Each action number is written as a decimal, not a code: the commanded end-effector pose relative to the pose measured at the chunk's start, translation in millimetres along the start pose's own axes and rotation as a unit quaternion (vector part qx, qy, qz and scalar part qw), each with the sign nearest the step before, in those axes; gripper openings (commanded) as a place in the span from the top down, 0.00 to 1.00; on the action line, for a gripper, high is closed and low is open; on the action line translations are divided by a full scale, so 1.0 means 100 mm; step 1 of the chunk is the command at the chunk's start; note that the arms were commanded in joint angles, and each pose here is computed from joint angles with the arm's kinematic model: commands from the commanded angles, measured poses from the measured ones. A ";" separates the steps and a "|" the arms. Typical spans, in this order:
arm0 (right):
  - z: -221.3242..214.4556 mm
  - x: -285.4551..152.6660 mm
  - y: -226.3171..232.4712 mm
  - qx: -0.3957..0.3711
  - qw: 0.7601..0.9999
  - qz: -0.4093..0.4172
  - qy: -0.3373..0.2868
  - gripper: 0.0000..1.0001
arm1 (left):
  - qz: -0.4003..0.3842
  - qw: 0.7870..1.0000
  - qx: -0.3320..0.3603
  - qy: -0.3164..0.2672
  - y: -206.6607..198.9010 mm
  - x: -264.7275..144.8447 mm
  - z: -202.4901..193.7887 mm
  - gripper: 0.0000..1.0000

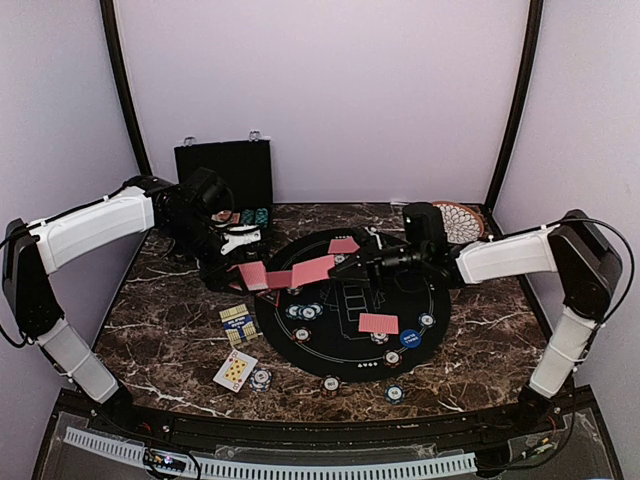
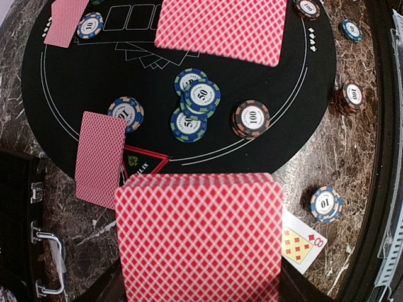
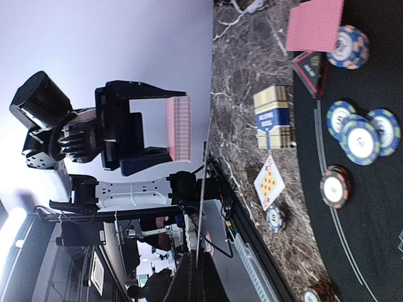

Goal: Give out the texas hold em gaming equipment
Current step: Pick up the poker card from the face-down deck piles.

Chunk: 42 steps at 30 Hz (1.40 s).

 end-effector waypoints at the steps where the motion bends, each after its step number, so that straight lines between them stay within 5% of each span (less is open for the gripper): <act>1: -0.26 -0.31 -0.36 0.010 0.998 -0.061 0.003 1.00 | -0.007 1.000 0.002 -0.010 -0.07 -0.12 0.00 1.00; 23: -0.98 -1.08 -1.22 0.050 0.961 -0.270 0.042 1.00 | -0.021 1.000 0.003 -0.010 -0.10 -0.10 0.03 1.00; 35: -0.61 -1.30 -0.92 -0.022 0.939 -0.342 0.009 0.51 | -0.022 1.000 0.000 -0.004 -0.09 -0.07 0.04 1.00; 42: -0.27 -1.30 -0.65 -0.068 0.931 -0.357 -0.028 0.02 | -0.023 1.000 0.000 -0.002 -0.07 -0.08 0.06 1.00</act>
Point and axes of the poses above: each gripper's point midway between its finger pads, its own x axis out along the fingers, its own y axis along the line the jaws close on, z = x × y, the point moved 1 cm from there along -x, back along the fingers, and after that the axes turned 12 degrees about -x, right-handed, at the moved point
